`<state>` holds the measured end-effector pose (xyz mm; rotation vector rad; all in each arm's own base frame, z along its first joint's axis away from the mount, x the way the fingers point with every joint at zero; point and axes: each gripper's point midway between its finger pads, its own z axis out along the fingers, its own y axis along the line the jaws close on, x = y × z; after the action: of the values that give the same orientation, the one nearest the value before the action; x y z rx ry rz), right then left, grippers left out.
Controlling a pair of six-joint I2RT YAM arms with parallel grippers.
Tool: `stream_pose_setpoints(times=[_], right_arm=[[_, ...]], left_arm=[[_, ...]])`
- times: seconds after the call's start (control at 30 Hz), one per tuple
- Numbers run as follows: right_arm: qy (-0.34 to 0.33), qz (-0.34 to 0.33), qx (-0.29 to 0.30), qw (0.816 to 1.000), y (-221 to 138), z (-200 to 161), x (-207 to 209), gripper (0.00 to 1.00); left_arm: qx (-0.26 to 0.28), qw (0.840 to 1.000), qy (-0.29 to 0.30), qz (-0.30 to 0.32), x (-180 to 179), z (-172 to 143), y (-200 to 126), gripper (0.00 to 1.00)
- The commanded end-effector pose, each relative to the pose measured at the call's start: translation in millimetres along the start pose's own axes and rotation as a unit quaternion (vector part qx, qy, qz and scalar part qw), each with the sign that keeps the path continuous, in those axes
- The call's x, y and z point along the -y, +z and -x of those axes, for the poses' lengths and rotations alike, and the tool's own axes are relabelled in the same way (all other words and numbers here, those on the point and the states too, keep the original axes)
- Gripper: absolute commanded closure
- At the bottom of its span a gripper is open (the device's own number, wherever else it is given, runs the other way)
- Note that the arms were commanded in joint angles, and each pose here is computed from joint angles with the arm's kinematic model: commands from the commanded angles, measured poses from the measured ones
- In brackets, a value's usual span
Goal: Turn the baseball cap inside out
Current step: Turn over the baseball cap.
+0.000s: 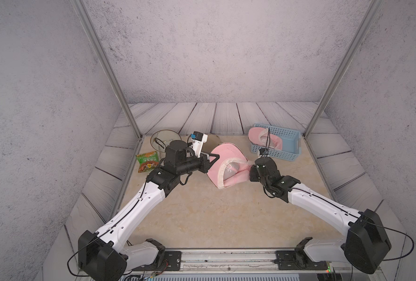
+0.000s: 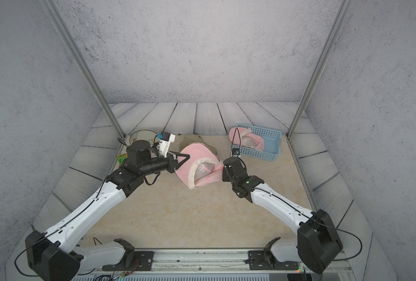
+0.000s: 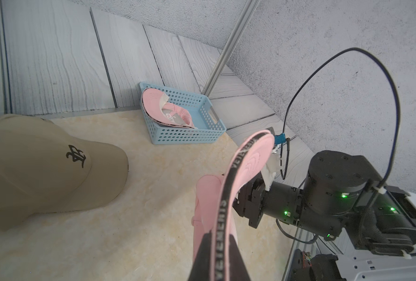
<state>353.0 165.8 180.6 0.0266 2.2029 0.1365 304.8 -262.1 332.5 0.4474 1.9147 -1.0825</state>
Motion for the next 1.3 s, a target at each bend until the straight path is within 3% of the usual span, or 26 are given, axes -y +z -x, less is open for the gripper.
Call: stream_pose_setpoints(times=[0.0,0.17,0.27,0.33,0.4,0.5,0.6,0.7,0.97,1.13,1.27], right_arm=[[-0.002,-0.139,-0.056,0.989,7,-31,67,0.58],[0.006,-0.150,-0.083,0.985,11,-39,80,0.46],[0.013,-0.138,-0.103,0.985,14,-43,81,0.44],[0.014,-0.119,-0.111,0.987,15,-44,77,0.44],[0.008,-0.057,-0.120,0.991,17,-43,57,0.47],[-0.017,0.103,-0.118,0.987,10,-35,5,0.56],[-0.049,0.264,-0.101,0.958,-18,-25,-45,0.57],[-0.074,0.334,-0.075,0.937,-38,-19,-64,0.47],[-0.145,0.319,0.001,0.937,-50,-13,-52,0.36],[-0.200,0.354,0.092,0.909,-78,1,-59,0.35],[-0.243,0.375,0.111,0.888,-90,3,-65,0.35]], left_arm=[[0.095,0.995,-0.005,0.015,9,54,-26,1.00],[0.110,0.991,-0.010,0.079,-11,57,-36,1.00],[0.122,0.983,-0.012,0.139,-29,56,-46,1.00],[0.116,0.985,0.003,0.130,-27,54,-43,1.00],[0.098,0.990,0.011,0.104,-21,50,-35,1.00],[0.066,0.997,0.019,0.031,-1,42,-20,1.00],[0.040,0.999,0.025,-0.027,15,36,-11,1.00],[0.022,0.999,0.039,-0.031,15,31,-7,1.00],[-0.046,0.991,0.127,0.016,1,13,-11,1.00],[-0.074,0.980,0.181,-0.023,13,2,-15,1.00],[-0.080,0.971,0.211,-0.083,33,-4,-21,1.00]])
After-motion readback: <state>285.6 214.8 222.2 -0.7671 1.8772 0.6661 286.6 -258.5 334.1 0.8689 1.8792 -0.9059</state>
